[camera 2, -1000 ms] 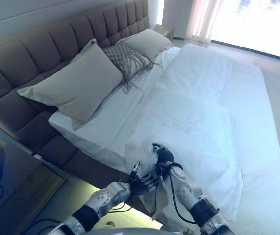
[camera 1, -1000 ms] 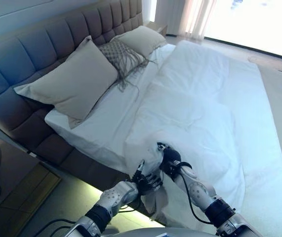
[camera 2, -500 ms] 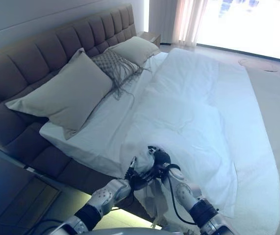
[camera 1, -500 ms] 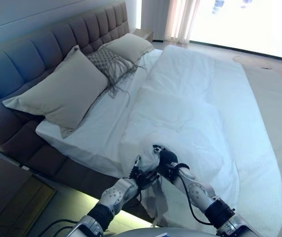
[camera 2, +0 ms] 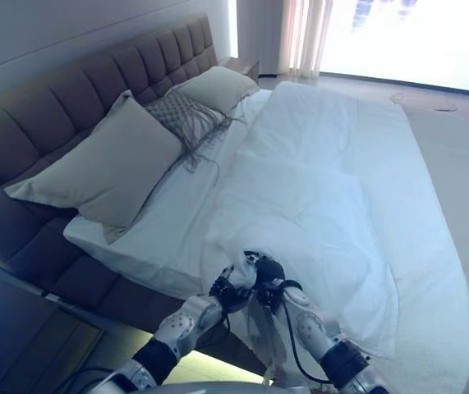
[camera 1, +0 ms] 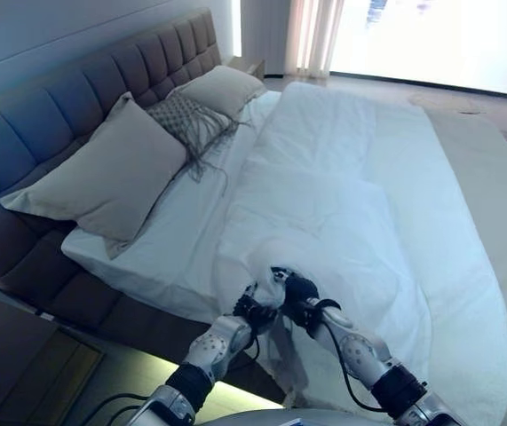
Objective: Make the bed neatly
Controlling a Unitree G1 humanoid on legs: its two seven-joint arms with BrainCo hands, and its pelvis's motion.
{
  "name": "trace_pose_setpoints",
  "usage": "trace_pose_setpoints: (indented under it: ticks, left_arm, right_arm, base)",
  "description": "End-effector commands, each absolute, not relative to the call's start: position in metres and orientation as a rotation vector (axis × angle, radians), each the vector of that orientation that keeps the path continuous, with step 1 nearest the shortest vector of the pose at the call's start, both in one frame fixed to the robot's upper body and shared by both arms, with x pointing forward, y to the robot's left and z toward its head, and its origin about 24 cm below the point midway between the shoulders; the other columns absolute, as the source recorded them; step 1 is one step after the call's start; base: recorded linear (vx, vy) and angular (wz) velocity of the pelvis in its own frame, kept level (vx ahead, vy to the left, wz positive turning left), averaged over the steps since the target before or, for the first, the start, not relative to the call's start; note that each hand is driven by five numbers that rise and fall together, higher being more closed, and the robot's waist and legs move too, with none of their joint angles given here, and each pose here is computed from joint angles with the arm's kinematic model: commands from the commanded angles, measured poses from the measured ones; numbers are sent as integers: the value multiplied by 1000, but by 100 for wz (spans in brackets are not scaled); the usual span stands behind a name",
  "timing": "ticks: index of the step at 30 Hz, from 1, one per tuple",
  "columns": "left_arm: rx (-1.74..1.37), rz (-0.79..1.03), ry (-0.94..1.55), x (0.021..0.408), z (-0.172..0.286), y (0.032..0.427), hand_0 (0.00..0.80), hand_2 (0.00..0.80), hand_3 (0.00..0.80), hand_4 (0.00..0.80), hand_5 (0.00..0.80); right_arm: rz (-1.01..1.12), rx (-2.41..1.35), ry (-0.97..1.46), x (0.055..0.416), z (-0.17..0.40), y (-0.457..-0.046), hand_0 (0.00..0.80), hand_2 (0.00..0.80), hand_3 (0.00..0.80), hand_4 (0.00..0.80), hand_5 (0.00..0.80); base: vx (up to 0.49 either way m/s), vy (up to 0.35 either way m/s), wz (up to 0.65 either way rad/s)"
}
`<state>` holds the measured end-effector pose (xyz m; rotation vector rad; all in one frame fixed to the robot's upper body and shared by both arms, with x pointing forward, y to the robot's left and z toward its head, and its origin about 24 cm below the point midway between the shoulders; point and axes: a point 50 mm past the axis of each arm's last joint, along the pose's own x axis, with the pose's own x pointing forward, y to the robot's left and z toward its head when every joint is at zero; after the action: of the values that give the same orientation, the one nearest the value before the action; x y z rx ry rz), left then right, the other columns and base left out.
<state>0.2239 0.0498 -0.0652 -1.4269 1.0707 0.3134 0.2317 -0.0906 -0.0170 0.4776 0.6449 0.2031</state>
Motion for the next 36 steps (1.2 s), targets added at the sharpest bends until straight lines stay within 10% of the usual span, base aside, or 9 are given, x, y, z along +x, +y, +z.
trace_pose_setpoints:
  ticks: [1, 12, 14, 36]
  left_arm:
    - [-1459, 202, 971, 262, -32, 35, 800, 800, 800, 800, 800]
    - [-1432, 180, 913, 263, -31, 44, 800, 800, 800, 800, 800]
    - [-1431, 193, 892, 264, -32, 50, 800, 800, 800, 800, 800]
    - [-1266, 604, 406, 271, -36, 229, 800, 800, 800, 800, 800]
  right_arm:
    - [390, 585, 415, 240, 37, -64, 800, 800, 800, 800, 800]
    - [388, 588, 448, 235, 27, -63, 800, 800, 800, 800, 800]
    - [394, 588, 472, 233, 23, -63, 0, 0, 0, 0, 0]
    - [326, 701, 548, 185, -33, -151, 0, 0, 0, 0, 0]
  base:
    - [0, 0, 0]
    - [-14, -5, -3]
    - [-60, 2, -6]
    - [-94, 30, -7]
